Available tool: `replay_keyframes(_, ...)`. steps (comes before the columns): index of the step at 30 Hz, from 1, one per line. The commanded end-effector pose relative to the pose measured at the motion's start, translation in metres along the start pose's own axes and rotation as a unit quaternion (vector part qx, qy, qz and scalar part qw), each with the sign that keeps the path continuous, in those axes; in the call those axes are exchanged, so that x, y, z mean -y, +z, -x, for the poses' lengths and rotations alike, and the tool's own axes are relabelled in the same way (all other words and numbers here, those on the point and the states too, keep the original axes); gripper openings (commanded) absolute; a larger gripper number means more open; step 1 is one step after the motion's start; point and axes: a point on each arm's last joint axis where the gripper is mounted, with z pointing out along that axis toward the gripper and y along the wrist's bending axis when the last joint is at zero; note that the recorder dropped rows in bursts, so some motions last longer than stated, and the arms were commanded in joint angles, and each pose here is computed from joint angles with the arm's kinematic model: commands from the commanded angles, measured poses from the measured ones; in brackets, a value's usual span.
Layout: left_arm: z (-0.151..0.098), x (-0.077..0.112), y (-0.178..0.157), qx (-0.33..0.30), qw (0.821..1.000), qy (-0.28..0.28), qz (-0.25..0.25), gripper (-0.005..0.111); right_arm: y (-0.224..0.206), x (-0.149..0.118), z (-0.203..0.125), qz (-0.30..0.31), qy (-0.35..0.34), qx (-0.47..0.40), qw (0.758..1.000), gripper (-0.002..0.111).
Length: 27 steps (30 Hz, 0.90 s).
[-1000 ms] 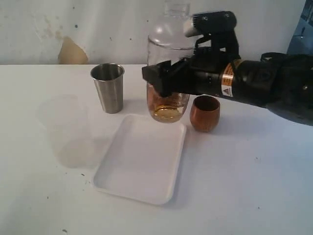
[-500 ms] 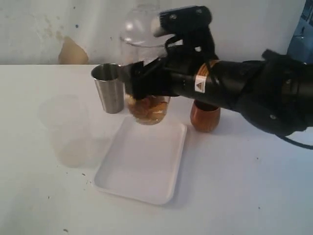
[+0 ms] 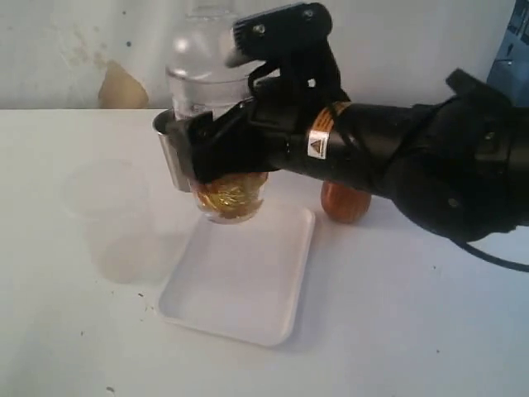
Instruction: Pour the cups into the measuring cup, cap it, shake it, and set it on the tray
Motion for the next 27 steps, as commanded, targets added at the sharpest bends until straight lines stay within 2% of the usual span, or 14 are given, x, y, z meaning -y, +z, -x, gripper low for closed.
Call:
replay_keyframes(1,-0.001,0.000,0.000,0.004,1.000,0.001,-0.002,0.001,-0.004,0.003,0.015,-0.005,0.033,0.029,0.999,0.000)
replay_keyframes(3,-0.001,0.000,0.000,0.004,1.000,0.001,-0.002,0.001,-0.006,-0.016,0.013,0.033,-0.076,0.019,0.996,0.000)
replay_keyframes(4,-0.001,0.000,0.000,0.004,1.000,0.001,-0.002,0.001,-0.005,-0.015,0.013,0.032,-0.084,0.024,0.996,0.000)
replay_keyframes(7,-0.001,0.000,0.000,0.004,1.000,0.001,-0.002,0.001,0.003,0.000,0.014,0.003,-0.023,0.032,0.999,0.000)
replay_keyframes(8,-0.001,0.000,0.000,0.004,1.000,0.001,-0.002,0.001,0.006,0.001,0.014,0.002,-0.029,0.031,0.999,0.000)
replay_keyframes(18,-0.001,0.000,0.000,0.004,1.000,0.001,-0.002,0.001,0.062,0.013,-0.010,-0.012,-0.157,-0.053,0.986,0.000)
replay_keyframes(24,-0.001,0.000,0.000,0.004,1.000,0.001,-0.002,0.001,0.091,0.022,-0.020,-0.012,-0.244,-0.081,0.966,0.000)
replay_keyframes(27,-0.001,0.000,0.000,0.004,1.000,0.001,-0.002,0.001,0.106,0.023,-0.020,-0.007,-0.305,-0.083,0.949,0.000)
